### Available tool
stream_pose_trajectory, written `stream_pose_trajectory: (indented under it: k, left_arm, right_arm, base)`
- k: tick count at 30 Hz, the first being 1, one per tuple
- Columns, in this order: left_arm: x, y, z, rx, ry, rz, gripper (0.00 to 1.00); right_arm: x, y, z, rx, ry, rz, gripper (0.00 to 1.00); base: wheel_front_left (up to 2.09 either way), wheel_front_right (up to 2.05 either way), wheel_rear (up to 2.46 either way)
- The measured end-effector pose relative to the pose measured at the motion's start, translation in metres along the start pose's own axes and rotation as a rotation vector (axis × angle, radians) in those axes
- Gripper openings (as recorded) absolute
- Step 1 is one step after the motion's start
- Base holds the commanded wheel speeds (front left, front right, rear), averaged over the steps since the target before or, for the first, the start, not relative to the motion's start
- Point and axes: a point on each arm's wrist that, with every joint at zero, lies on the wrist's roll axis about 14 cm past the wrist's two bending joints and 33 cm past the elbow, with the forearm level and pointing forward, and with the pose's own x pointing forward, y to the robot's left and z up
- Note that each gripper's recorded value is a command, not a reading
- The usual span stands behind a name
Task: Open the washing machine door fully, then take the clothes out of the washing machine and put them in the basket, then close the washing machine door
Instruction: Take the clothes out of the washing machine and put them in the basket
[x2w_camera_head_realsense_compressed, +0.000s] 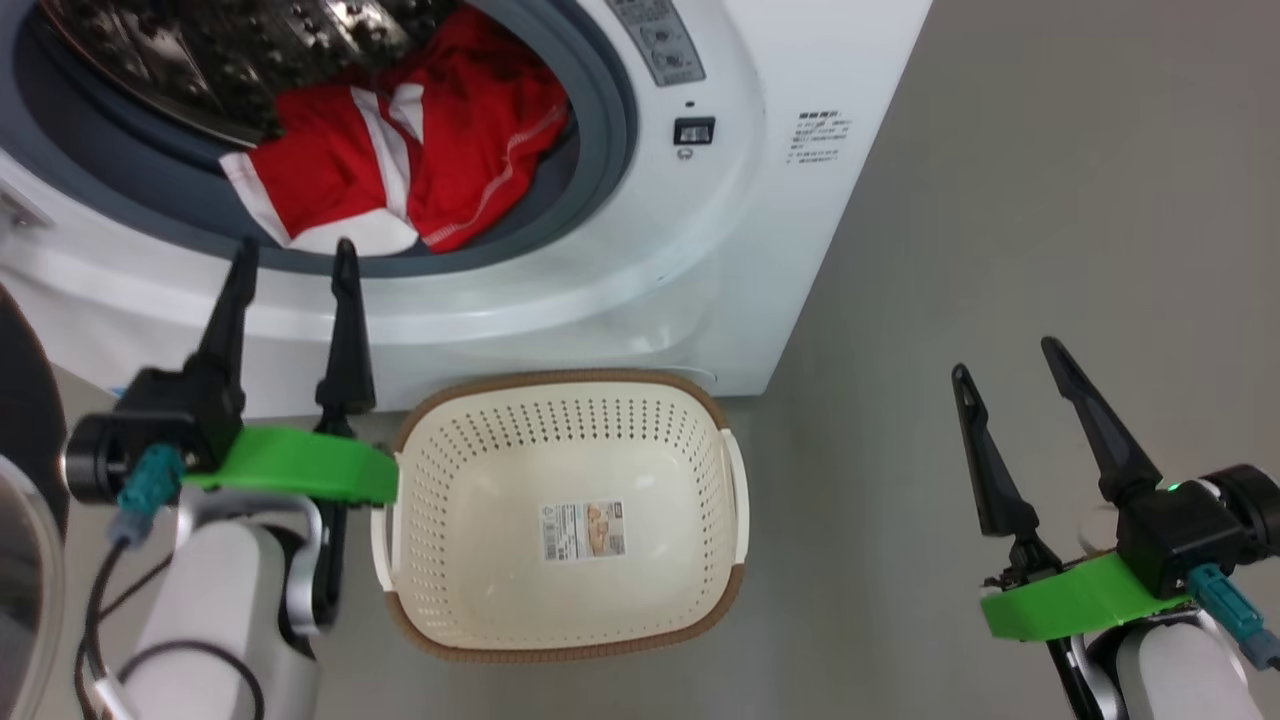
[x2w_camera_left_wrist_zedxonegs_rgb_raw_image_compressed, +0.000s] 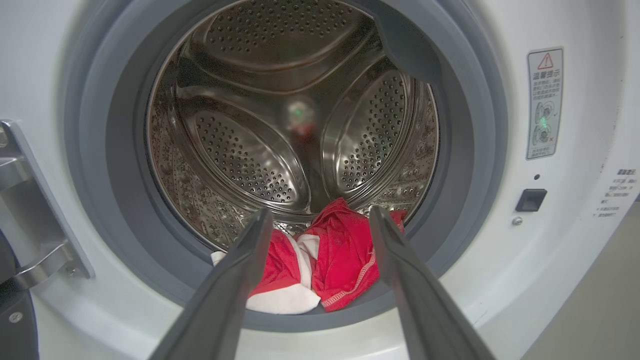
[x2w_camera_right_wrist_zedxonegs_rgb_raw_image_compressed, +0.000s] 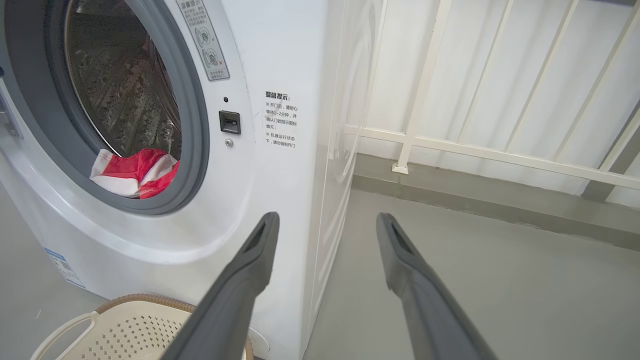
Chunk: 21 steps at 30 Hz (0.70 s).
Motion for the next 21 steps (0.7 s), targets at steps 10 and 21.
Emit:
stream_pose_trajectory:
  k: [10,21]
  left_arm:
    - [0.054,0.004,-0.018,0.001,0.013,0.010,1.00]
    - [0.101,0.012,-0.058,0.098,0.097,0.013,1.00]
  right_arm:
    - [0.024,-0.001,-0.025,-0.004,0.042,0.017,1.00]
    - [0.038,-0.010,-0.056,-0.003,0.101,-0.004,1.00]
  base:
    - [0.00,0.00,0.00]
    - [0.00,0.00,0.00]
